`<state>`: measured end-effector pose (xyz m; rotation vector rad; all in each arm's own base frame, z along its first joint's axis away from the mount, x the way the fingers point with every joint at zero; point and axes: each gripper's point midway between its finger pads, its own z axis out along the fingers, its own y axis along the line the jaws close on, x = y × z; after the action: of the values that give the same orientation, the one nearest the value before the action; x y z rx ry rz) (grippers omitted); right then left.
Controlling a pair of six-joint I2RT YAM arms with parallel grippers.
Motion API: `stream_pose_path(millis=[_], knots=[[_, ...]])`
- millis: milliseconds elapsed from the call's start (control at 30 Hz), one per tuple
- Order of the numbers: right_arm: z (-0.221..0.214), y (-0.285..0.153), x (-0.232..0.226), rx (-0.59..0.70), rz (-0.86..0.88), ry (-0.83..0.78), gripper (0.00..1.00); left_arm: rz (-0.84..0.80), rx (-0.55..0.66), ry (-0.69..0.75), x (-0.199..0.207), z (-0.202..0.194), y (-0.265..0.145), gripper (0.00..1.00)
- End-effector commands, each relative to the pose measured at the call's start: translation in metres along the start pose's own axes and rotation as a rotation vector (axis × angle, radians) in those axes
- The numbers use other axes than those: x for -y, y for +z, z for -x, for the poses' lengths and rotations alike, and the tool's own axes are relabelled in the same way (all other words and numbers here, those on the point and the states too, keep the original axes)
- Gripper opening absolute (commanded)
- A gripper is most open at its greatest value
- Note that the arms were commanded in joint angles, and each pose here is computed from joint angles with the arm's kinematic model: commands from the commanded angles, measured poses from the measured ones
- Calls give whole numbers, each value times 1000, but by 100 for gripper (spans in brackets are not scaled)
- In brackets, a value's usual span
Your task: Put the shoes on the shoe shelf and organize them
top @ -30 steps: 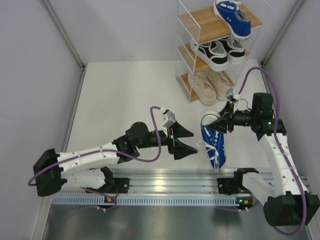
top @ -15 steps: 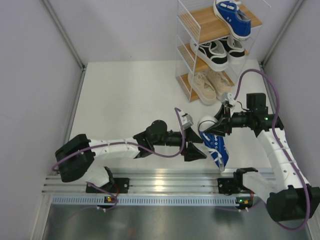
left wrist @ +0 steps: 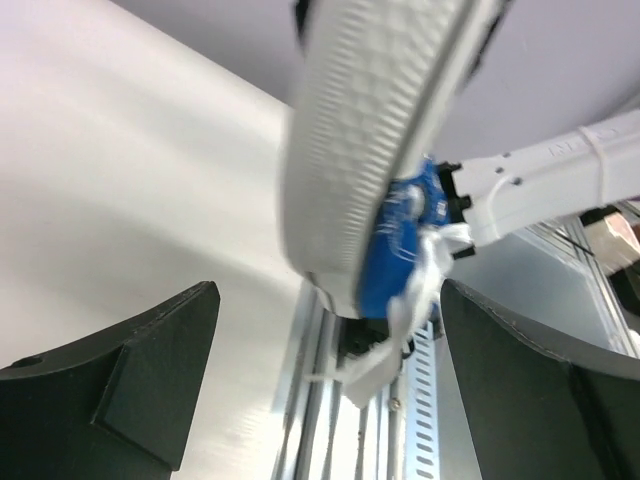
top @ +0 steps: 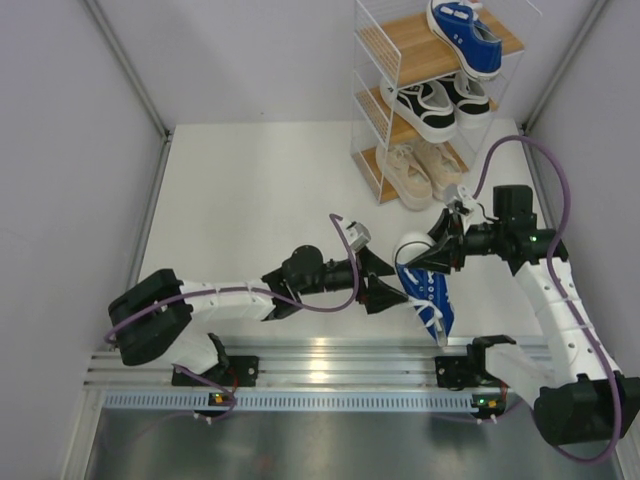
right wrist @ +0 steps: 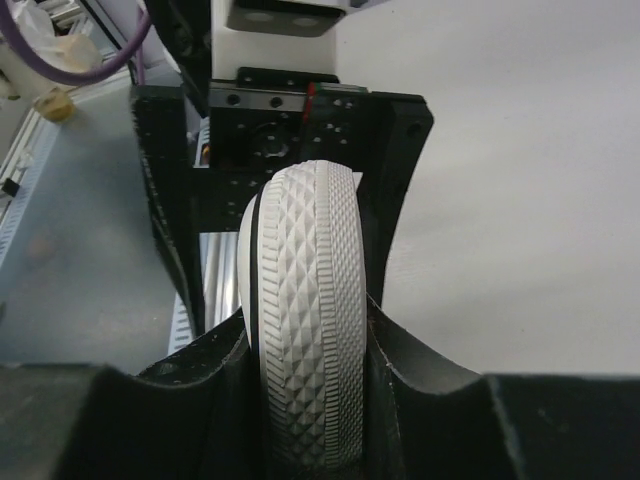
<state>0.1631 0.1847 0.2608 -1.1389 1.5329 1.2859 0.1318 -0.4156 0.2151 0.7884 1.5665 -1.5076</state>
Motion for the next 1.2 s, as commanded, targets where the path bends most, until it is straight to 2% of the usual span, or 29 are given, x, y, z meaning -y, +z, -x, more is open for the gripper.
stream_pose_path(millis=[0, 100, 300, 467, 567, 600, 700, 733, 767, 833, 867, 900, 967, 1000, 1067, 1100, 1133, 1167], knots=[[41, -1, -40, 118, 187, -71, 0, 8, 141, 63, 1, 39, -1, 97], [45, -2, -43, 126, 202, -68, 0, -6, 152, 63, 2, 43, 3, 97], [39, -1, -38, 125, 205, -46, 0, -180, 202, 56, 32, 57, 10, 96], [38, 0, -36, 126, 213, -31, 0, -268, 172, 15, 43, 54, 20, 89], [38, 0, -36, 125, 211, -31, 0, -296, 144, -28, 43, 47, 26, 74], [37, 0, -35, 124, 207, -29, 0, -299, 132, -65, 40, 45, 29, 60], [36, 0, -33, 114, 185, -37, 0, -321, 109, -136, 38, 41, 27, 38], [36, 0, -33, 111, 182, -41, 0, -316, 104, -150, 35, 40, 26, 25], [37, 0, -33, 109, 176, -46, 0, -311, 100, -160, 34, 39, 24, 19], [36, 0, -29, 95, 143, -52, 13, -298, 107, -174, 31, 41, 20, 3], [36, 0, -25, 80, 111, -54, 22, -287, 110, -192, 30, 41, 16, 0], [35, 0, -22, 68, 89, -53, 45, -266, 120, -209, 24, 43, 14, 0], [45, -4, -15, 33, 8, -114, 67, -232, 112, -266, 16, 41, 8, 0], [37, -10, -2, -36, -101, -100, 81, -197, 103, -324, 6, 43, 3, 0], [50, -27, 13, -129, -263, -213, 94, -128, 79, -444, -9, 40, -6, 0], [47, -32, 11, -169, -290, -206, 99, -69, 81, -491, -27, 42, -11, 0], [51, -38, 10, -191, -315, -268, 100, 11, 44, -561, -43, 31, -15, 0], [55, -41, 5, -206, -323, -319, 99, 49, 62, -603, -53, 36, -22, 0]])
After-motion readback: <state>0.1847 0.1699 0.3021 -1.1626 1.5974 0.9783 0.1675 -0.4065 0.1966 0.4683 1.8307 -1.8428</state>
